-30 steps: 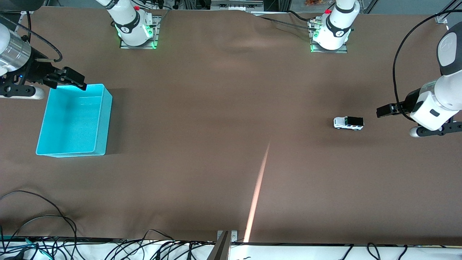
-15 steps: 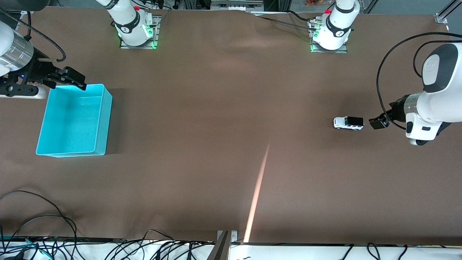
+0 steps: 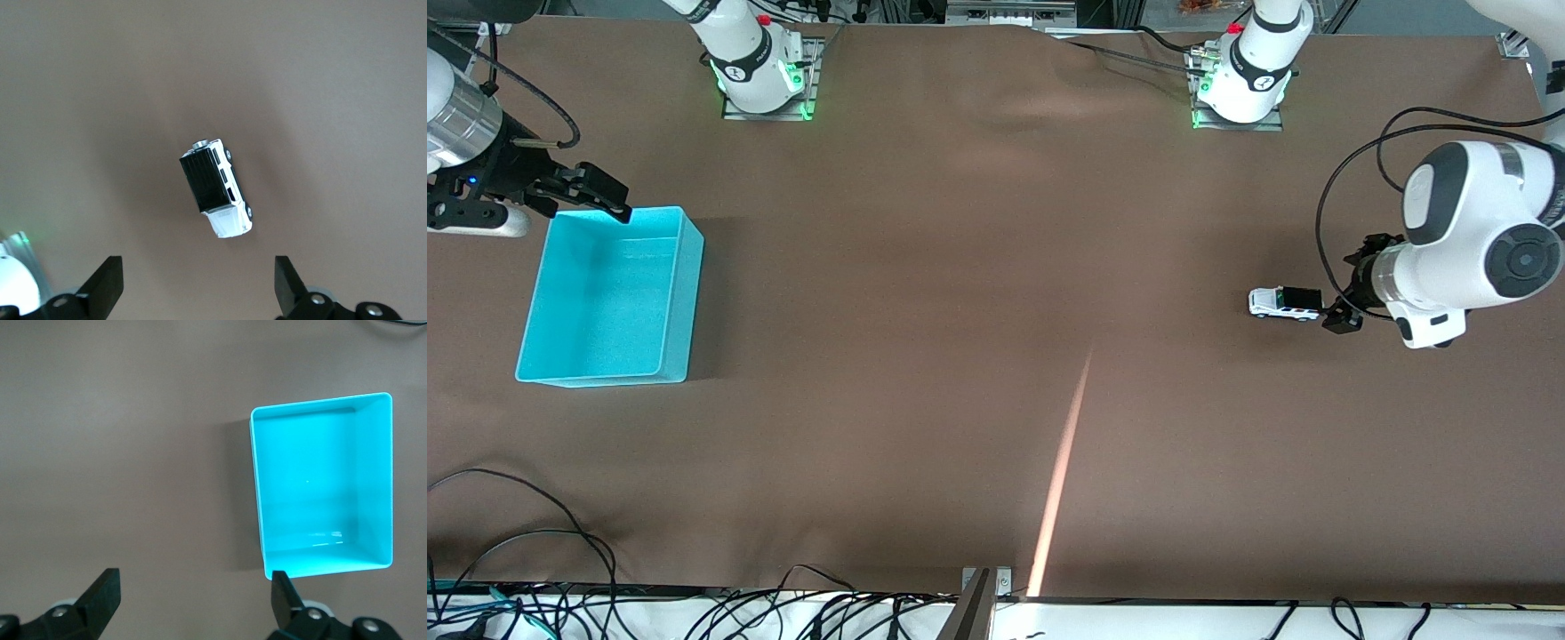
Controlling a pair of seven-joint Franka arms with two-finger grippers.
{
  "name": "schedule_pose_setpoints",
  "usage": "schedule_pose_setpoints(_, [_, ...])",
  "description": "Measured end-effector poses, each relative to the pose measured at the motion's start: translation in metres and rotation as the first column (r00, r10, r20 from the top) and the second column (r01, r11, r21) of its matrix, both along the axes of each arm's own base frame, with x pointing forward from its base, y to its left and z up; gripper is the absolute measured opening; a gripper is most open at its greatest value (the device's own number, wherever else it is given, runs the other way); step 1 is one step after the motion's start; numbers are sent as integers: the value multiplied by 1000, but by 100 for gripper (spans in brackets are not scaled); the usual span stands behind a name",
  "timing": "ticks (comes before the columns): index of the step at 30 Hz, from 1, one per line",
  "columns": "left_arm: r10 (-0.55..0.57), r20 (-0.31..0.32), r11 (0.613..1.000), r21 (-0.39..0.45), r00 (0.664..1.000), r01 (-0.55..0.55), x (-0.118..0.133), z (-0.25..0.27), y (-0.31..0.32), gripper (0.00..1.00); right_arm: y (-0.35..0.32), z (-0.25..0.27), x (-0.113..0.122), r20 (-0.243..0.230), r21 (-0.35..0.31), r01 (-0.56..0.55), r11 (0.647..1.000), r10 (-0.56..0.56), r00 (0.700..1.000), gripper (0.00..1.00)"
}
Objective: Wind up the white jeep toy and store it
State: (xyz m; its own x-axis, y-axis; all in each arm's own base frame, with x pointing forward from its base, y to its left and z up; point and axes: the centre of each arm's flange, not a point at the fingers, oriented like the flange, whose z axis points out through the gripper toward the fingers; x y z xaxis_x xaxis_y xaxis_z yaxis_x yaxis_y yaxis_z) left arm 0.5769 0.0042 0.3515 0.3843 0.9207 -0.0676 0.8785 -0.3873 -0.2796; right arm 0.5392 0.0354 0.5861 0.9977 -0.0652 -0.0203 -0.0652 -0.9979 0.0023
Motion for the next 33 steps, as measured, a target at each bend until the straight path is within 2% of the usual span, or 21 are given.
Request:
schedule_pose_setpoints(4, [98,46,995,26,994,-99,-14,-20,0,100,0,2,-3,4,0,0,1000,0,1000,100])
schedule_pose_setpoints(8, [204,116,976,53,972,-211,-28,-42,4,100,0,1,-3,8,1,0,1000,0,1000,100])
schedule_pose_setpoints(14, [272,197,952,90,942,-293,-50,-81,3,100,-1,-2,-4,8,1,1,1000,-1,1000,100])
schedule_pose_setpoints(20, [250,209,952,127,945,-280,-70,-114,0,100,-1,-2,-6,8,1,1,1000,-1,1000,100])
schedule_pose_setpoints(24, [269,238,943,131,933,-306,-71,-130,-3,100,-2,-2,-5,9,1,4,1000,-4,1000,100])
schedule_pose_setpoints(33, [323,262,920,138,909,-367,-71,-152,4,97,-11,-4,-4,8,2,19,1000,-19,1000,100])
